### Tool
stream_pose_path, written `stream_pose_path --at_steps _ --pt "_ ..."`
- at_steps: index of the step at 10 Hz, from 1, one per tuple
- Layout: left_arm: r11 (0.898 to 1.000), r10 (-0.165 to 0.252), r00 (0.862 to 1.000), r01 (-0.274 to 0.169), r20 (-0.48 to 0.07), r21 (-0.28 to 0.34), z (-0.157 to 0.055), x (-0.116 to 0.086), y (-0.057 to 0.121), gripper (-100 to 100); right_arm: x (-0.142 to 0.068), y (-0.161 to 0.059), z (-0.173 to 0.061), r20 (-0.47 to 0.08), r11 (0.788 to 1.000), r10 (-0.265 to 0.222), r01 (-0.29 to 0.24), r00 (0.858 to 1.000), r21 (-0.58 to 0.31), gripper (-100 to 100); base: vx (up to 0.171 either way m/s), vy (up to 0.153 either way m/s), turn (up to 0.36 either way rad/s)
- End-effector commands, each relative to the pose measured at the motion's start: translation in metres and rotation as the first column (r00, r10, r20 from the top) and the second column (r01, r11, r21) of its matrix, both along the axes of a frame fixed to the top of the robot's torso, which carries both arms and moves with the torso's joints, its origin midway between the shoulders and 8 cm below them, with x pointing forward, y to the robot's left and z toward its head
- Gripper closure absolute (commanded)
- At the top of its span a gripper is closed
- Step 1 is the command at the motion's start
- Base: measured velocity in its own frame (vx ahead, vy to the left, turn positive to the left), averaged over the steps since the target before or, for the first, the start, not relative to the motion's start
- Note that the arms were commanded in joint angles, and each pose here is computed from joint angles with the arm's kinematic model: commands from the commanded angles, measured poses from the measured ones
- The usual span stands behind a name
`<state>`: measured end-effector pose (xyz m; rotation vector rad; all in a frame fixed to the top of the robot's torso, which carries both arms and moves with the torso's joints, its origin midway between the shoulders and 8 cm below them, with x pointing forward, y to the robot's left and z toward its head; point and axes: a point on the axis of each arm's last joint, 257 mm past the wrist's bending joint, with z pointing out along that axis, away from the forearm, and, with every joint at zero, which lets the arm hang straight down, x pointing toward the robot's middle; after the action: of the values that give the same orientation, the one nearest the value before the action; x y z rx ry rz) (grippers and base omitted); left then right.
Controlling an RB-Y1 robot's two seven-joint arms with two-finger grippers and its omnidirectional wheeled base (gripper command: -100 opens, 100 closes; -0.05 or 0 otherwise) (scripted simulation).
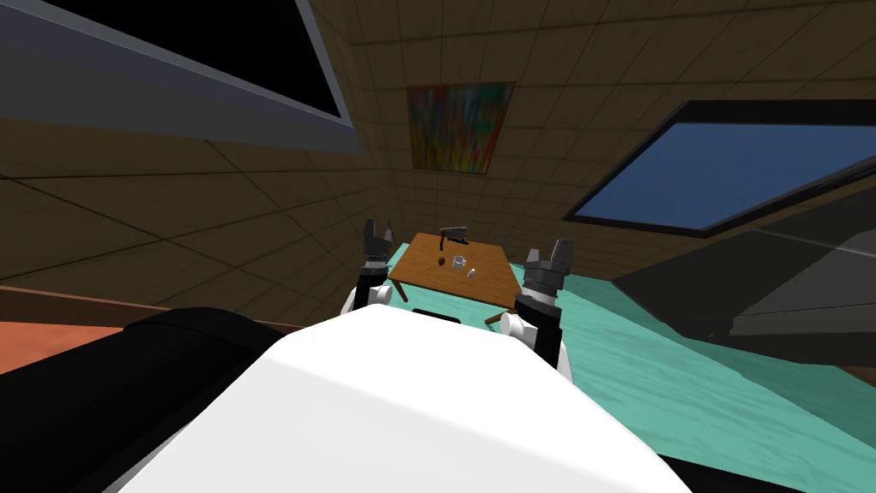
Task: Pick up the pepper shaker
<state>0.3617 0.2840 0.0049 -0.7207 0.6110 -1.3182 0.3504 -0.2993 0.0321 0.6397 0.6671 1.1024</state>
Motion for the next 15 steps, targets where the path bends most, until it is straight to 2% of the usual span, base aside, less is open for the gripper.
stream_pose_path --at_steps 1,5,7,8,9,10,12,13,15 --pt "1.000 0.000 1.000 0.000 0.000 0.000 0.000 0.000 0.000 0 0.004 0.007 -0.004 -0.019 0.999 0.019 -0.019 1.000 -0.027 -100 -0.021 -0.024 0.026" --pt "1.000 0.000 1.000 0.000 0.000 0.000 0.000 0.000 0.000 0 0.022 0.035 -0.033 -0.125 0.990 0.078 -0.092 0.989 -0.109 -100 -0.081 -0.072 0.061" --pt "1.000 0.000 1.000 0.000 0.000 0.000 0.000 0.000 0.000 0 0.032 0.054 -0.060 -0.208 0.979 0.105 -0.138 0.972 -0.151 -100 -0.145 -0.102 0.122" --pt "1.000 0.000 1.000 0.000 0.000 0.000 0.000 0.000 0.000 0 0.036 0.065 -0.076 -0.256 0.971 0.117 -0.165 0.960 -0.173 -100 -0.136 -0.100 0.161" --pt "1.000 0.000 1.000 0.000 0.000 0.000 0.000 0.000 0.000 0 0.036 0.065 -0.076 -0.256 0.971 0.117 -0.165 0.960 -0.173 -100 -0.095 -0.072 0.034" --pt "1.000 0.000 1.000 0.000 0.000 0.000 0.000 0.000 0.000 0 0.040 0.076 -0.095 -0.307 0.961 0.127 -0.194 0.943 -0.196 -100 -0.103 -0.051 0.091" --pt "1.000 0.000 1.000 0.000 0.000 0.000 0.000 0.000 0.000 0 0.044 0.099 -0.139 -0.417 0.934 0.137 -0.258 0.898 -0.248 -100 -0.158 -0.057 0.196" --pt "1.000 0.000 1.000 0.000 0.000 0.000 0.000 0.000 0.000 0 0.044 0.100 -0.139 -0.418 0.933 0.140 -0.261 0.898 -0.247 -100 -0.111 -0.064 0.100" --pt "1.000 0.000 1.000 0.000 0.000 0.000 0.000 0.000 0.000 0 0.041 0.121 -0.190 -0.532 0.891 0.135 -0.337 0.836 -0.303 -100 -0.109 -0.040 0.230"
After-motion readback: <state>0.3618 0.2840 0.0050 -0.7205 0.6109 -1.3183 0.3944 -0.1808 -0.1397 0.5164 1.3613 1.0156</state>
